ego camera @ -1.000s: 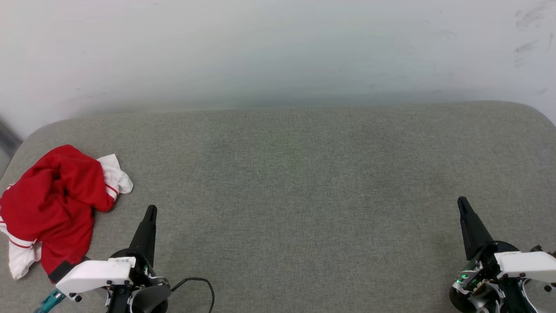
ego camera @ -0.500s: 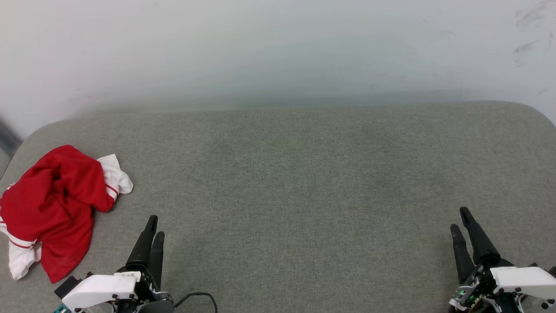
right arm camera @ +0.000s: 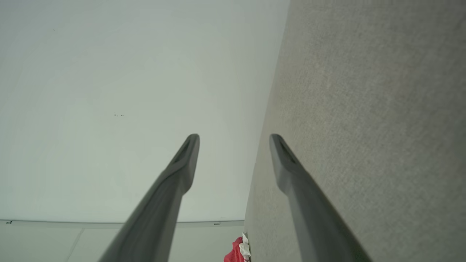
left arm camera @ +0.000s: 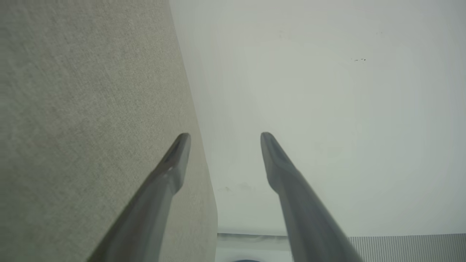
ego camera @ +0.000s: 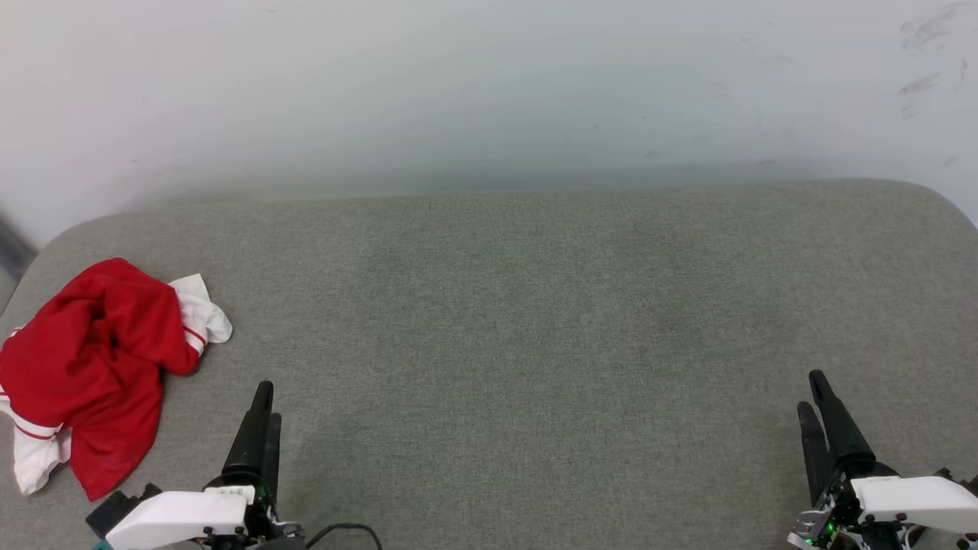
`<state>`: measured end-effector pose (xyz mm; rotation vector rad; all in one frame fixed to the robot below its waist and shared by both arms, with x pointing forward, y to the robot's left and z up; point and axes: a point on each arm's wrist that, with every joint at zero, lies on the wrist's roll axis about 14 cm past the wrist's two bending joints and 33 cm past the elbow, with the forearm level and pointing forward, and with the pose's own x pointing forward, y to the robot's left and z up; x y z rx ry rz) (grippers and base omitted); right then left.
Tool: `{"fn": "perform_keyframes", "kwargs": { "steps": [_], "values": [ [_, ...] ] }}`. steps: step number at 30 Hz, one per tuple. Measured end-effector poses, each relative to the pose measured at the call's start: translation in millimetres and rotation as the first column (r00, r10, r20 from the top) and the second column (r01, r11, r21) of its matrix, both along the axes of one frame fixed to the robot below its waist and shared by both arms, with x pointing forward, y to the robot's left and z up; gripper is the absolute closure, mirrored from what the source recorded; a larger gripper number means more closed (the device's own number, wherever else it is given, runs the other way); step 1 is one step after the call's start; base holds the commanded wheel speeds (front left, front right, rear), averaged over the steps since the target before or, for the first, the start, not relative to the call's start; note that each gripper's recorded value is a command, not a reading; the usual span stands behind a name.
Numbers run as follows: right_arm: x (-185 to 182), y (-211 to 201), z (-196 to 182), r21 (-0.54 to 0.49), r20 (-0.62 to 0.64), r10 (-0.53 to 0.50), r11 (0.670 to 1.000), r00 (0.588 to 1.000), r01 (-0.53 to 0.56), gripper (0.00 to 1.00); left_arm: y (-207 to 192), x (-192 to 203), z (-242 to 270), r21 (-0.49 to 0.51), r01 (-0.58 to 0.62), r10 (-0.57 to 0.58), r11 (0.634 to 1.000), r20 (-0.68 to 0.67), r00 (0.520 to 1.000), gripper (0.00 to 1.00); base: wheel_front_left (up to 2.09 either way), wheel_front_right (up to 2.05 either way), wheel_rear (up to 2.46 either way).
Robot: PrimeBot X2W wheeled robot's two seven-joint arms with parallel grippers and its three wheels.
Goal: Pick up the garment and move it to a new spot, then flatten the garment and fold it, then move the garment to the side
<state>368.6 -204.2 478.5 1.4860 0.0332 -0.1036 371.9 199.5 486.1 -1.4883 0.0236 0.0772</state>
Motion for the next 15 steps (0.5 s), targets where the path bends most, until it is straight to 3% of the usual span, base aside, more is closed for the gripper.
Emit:
{"fn": "perform_keyframes", "kwargs": {
  "steps": [7, 15],
  "values": [
    [-2.3, -3.4, -0.7, -0.115, -0.009, -0.010, 0.993, 1.000, 0.009, 0.00, 13.2, -3.4, 3.3, 0.089, -0.045, 0.045, 0.995, 0.008, 0.999, 0.00, 0.00, 0.00, 0.00],
    [-1.6, -10.7, 10.4, -0.300, 0.016, -0.021, 0.954, 1.000, 0.025, 0.00, 30.7, -6.4, 10.4, 0.211, -0.101, 0.098, 0.972, 0.028, 0.995, 0.00, 0.00, 0.00, 0.00]
  ]
}}
